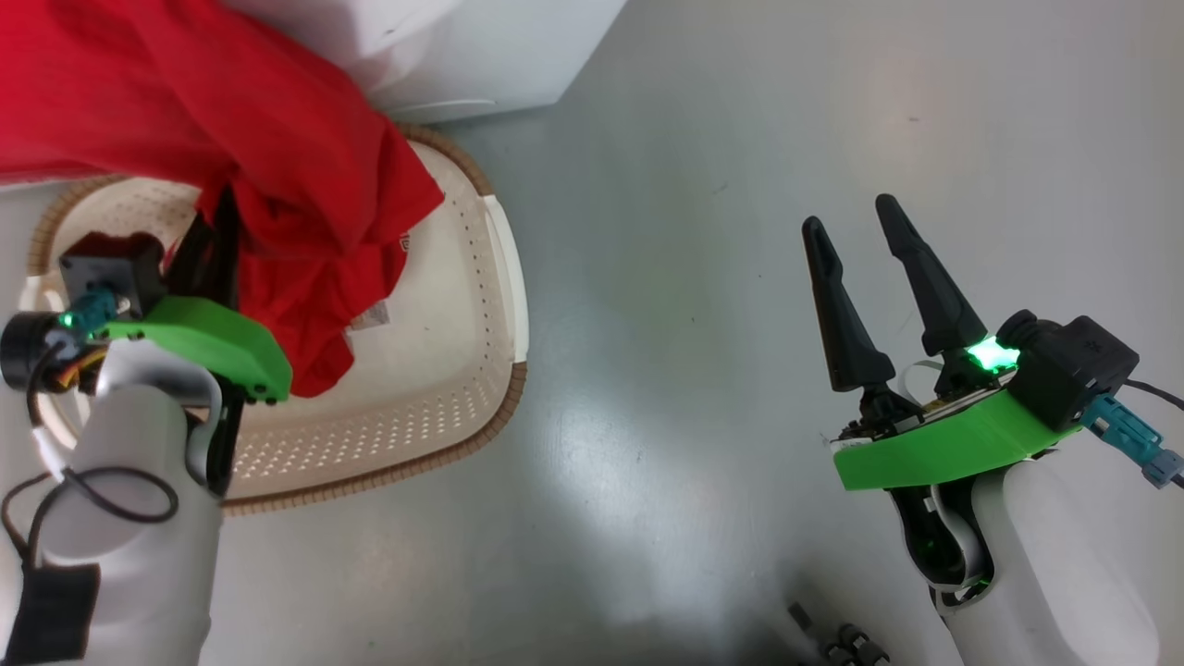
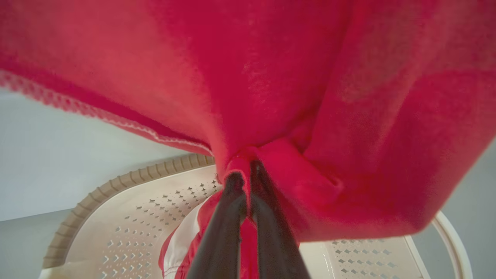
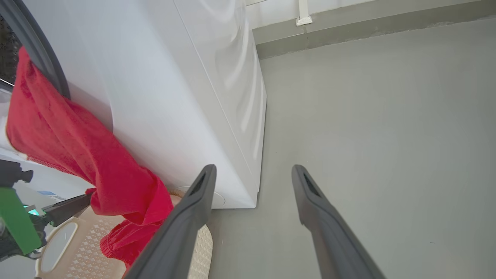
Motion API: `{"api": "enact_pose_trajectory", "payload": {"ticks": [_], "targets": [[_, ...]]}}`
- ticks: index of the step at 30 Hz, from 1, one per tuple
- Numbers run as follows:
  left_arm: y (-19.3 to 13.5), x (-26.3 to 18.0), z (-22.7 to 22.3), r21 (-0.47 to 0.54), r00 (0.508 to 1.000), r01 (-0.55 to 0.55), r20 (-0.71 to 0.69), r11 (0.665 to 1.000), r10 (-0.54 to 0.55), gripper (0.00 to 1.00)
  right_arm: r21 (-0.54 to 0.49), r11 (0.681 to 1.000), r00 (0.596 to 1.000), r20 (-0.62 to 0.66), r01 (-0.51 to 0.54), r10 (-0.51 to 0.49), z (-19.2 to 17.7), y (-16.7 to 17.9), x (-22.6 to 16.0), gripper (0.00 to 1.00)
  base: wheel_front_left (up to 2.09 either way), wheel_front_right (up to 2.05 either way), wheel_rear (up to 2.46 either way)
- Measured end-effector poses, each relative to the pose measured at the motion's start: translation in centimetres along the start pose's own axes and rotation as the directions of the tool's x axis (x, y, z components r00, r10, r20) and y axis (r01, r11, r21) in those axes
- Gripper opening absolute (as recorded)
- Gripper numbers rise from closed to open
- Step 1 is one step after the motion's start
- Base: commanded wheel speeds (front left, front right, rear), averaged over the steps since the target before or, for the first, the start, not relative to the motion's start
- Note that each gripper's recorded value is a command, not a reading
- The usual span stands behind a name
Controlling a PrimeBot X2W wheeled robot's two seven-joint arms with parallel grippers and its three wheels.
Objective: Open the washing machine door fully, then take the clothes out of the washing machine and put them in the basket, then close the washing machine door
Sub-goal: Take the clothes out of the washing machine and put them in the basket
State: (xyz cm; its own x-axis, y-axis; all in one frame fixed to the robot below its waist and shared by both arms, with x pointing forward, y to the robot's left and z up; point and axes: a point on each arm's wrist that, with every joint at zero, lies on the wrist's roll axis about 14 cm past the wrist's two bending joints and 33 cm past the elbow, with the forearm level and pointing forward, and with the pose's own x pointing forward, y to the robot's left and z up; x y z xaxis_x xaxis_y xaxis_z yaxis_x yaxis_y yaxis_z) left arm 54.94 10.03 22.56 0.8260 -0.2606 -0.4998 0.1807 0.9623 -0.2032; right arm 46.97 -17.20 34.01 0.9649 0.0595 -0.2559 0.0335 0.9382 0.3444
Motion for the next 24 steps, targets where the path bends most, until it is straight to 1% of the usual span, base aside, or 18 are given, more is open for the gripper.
{"api": "enact_pose_trajectory", "payload": {"ticks": [2,5,6,7,8,9,18,24], "targets": [[-0.2,0.3,-0.4,0.004,1.0,0.007,-0.013,1.0,-0.007,0.0,0.001,1.0,1.0,-0.006,0.005,-0.005,-0.2,-0.2,0.0,1.0,0.0,0.0,0.0],[-0.2,0.7,-0.8,0.008,1.0,0.01,-0.028,1.0,-0.01,0.36,-0.001,1.0,1.0,-0.007,0.006,-0.006,-0.3,-0.3,0.1,1.0,0.0,0.0,0.0],[-0.2,0.7,-0.9,0.01,0.999,0.011,-0.031,1.0,-0.011,0.46,-0.002,1.0,1.0,-0.002,0.004,-0.004,-0.1,-0.3,0.3,1.0,0.0,0.0,0.0],[-0.2,0.7,-0.9,0.011,0.999,0.012,-0.033,1.0,-0.012,0.75,-0.003,1.0,1.0,0.003,0.002,-0.002,0.0,-0.2,0.4,1.0,0.0,0.0,0.0],[-0.3,0.7,-0.9,0.012,0.999,0.013,-0.034,1.0,-0.013,0.95,-0.003,1.0,1.0,0.007,0.0,0.0,0.2,-0.2,0.4,1.0,0.0,0.0,0.0],[-0.3,0.6,-0.9,0.013,0.999,0.014,-0.035,1.0,-0.014,1.0,-0.003,1.0,1.0,0.008,0.0,0.0,0.2,-0.1,0.4,1.0,0.0,0.0,0.0],[-0.3,0.1,0.2,0.013,1.0,0.011,-0.019,1.0,-0.011,1.0,-0.003,1.0,1.0,0.024,-0.013,0.013,0.9,0.4,0.4,1.0,0.0,0.0,0.0],[-0.5,-0.2,1.6,0.006,1.0,0.013,0.015,1.0,-0.013,1.0,-0.005,1.0,0.999,0.032,-0.026,0.027,1.3,0.9,0.4,1.0,0.0,0.0,0.0]]}}
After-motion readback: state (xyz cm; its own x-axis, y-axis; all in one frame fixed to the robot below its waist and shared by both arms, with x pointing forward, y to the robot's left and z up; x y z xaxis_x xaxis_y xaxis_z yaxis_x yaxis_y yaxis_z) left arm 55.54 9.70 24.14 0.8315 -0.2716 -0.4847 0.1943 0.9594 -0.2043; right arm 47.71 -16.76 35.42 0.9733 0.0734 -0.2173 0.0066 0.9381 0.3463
